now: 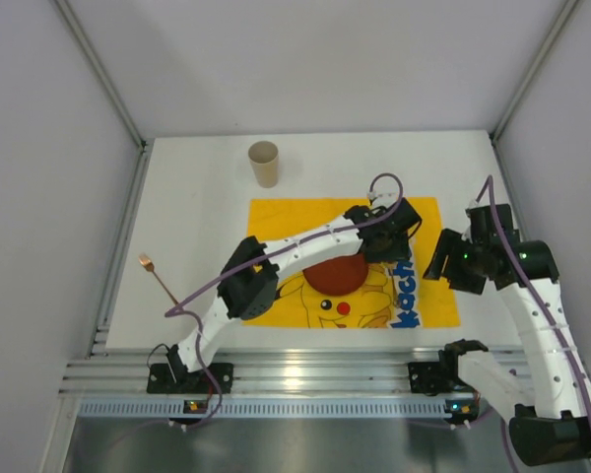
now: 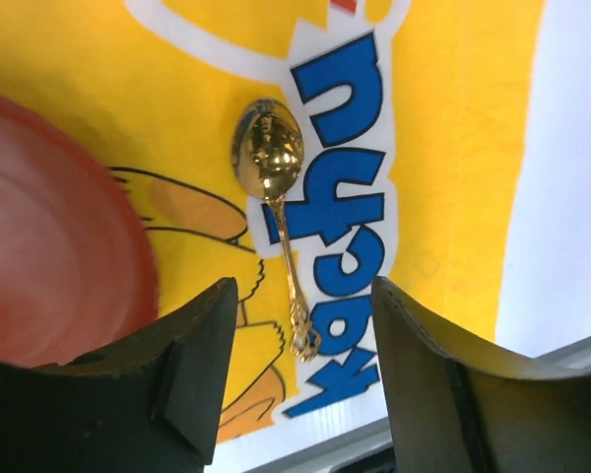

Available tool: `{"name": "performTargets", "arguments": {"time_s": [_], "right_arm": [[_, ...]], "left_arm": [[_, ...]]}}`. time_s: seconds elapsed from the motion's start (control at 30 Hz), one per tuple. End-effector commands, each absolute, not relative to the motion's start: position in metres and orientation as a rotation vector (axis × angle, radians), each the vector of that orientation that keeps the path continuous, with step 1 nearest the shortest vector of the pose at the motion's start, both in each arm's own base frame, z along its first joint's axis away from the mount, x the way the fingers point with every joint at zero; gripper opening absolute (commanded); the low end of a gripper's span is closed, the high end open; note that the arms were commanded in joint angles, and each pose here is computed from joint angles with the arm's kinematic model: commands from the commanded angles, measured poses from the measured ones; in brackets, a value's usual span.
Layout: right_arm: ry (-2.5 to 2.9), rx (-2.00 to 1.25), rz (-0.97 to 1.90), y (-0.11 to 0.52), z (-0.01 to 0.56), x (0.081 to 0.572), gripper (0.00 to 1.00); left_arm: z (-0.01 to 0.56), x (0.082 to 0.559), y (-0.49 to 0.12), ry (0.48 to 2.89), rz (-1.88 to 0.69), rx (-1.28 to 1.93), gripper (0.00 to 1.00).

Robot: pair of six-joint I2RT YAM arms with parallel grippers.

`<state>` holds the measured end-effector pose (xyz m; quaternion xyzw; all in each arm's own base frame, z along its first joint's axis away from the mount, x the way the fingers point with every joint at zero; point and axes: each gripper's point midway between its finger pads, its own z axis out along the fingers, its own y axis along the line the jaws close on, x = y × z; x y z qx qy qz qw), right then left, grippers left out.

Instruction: Set the dinner table for one person

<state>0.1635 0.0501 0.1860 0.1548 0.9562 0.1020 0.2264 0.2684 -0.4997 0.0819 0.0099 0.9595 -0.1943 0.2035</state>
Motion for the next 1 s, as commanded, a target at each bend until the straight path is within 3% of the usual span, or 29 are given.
{"name": "performTargets", "arguments": {"time_s": [0.0, 0.03, 0.1, 0.13, 0.17, 0.2, 0.3, 0.37, 0.53, 0.77, 0.97], "right_arm": [[2.596, 0.419, 0.319, 0.055, 0.192, 0.172, 0.63], [2.595, 0.422, 0.323, 0.056, 0.191, 0.172, 0.63], [2.599, 0.423, 0.348, 0.059, 0.187, 0.172, 0.63], [2.604, 0.42, 0.359, 0.061, 0.185, 0.172, 0.63], [2.605, 0.429, 0.366, 0.062, 0.183, 0.172, 0.63], [2.614, 0.425, 0.384, 0.064, 0.18, 0.171, 0.63], [2.628, 0.42, 0.41, 0.069, 0.174, 0.168, 0.63], [2.643, 0.415, 0.417, 0.071, 0.17, 0.167, 0.63], [2.661, 0.388, 0.427, 0.076, 0.168, 0.167, 0.63], [2.65, 0.357, 0.394, 0.074, 0.173, 0.169, 0.63], [2.672, 0.35, 0.368, 0.071, 0.168, 0.165, 0.63]], "left_arm": [[0.23, 0.299, -0.442, 2.42, -0.604, -0.049, 0.64], [0.203, 0.318, -0.397, 2.476, -0.482, -0.138, 0.64], [0.213, 0.321, -0.326, 2.486, -0.415, -0.281, 0.63], [0.168, 0.311, -0.278, 2.565, -0.252, -0.333, 0.64], [0.182, 0.321, -0.223, 2.511, -0.212, -0.426, 0.64], [0.15, 0.309, -0.174, 2.536, -0.024, -0.455, 0.65], [0.142, 0.289, -0.04, 2.476, 0.244, -0.619, 0.75], [0.126, 0.269, 0.018, 2.479, 0.331, -0.741, 0.8], [0.11, 0.251, 0.085, 2.445, 0.402, -1.021, 0.96], [0.08, 0.246, 0.142, 2.467, 0.371, -1.257, 0.95], [0.05, 0.253, 0.129, 2.491, 0.224, -1.29, 0.92]]}}
